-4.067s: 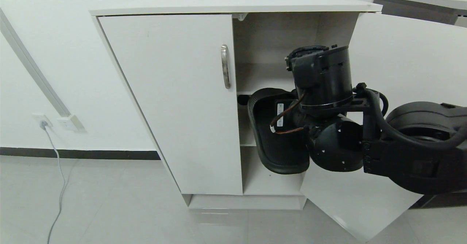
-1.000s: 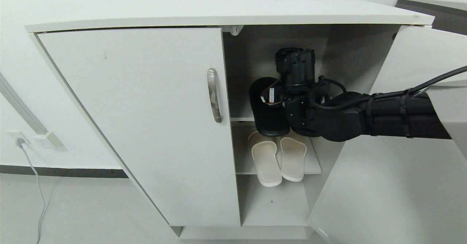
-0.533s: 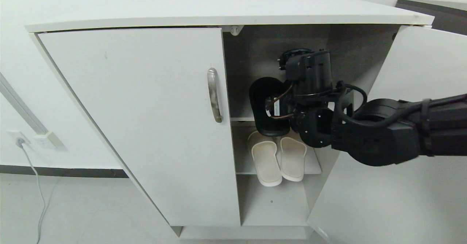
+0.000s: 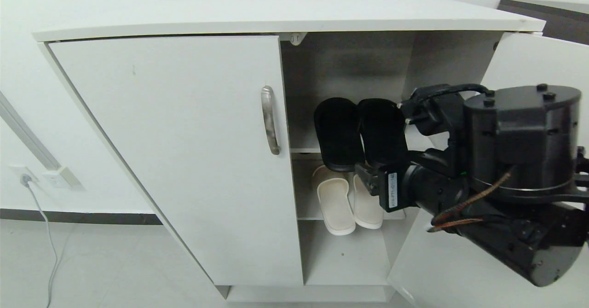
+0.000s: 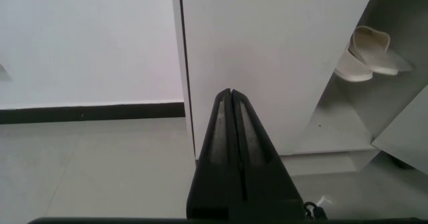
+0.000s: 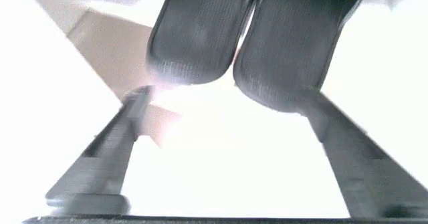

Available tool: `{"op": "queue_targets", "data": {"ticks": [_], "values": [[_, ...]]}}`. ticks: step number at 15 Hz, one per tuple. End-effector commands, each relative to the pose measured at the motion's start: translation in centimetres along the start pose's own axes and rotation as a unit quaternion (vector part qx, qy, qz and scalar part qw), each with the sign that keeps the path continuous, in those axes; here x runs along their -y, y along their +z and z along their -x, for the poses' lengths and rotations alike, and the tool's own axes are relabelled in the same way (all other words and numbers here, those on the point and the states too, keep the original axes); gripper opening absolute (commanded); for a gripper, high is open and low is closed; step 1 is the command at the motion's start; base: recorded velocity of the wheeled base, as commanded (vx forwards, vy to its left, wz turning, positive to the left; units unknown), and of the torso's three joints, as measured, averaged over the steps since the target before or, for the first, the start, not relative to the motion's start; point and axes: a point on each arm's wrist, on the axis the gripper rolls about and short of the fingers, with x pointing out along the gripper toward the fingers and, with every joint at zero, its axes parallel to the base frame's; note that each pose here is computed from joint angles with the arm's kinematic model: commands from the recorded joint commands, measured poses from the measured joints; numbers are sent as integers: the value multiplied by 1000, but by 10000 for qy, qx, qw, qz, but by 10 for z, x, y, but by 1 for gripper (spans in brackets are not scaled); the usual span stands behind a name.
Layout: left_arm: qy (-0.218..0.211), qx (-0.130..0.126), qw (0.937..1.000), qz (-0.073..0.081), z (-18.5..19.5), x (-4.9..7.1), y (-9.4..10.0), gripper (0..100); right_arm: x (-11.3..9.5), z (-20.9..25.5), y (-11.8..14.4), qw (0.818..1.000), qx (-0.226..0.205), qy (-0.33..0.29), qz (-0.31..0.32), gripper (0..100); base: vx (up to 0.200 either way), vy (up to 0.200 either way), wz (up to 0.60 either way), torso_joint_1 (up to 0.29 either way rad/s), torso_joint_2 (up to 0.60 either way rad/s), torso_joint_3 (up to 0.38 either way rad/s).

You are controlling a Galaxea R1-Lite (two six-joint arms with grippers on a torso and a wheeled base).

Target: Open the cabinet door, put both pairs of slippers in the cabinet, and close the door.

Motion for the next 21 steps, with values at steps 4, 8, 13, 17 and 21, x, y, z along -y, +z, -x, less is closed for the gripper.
{"op": "queue_targets", "data": {"ticks": [4,8,13,17,21], "values": [[-6,2,10000,-8,0,0,0,0,6,10,-15,9993,-60,359,-24,0,0,0,0,0,0,0],[-6,2,10000,0,0,0,0,0,-3,-5,-40,9984,-140,541,-6,0,0,0,0,0,0,0],[-6,2,10000,0,0,0,0,0,-4,-12,-55,9977,23,656,164,0,0,0,0,0,0,0],[-6,2,10000,0,0,0,0,0,-3,-14,-59,9977,-36,643,219,0,-150,0,0,7,3,2],[-6,2,10000,0,0,0,0,0,-4,-16,-63,9975,-87,645,260,0,-200,0,0,1,0,5]]}}
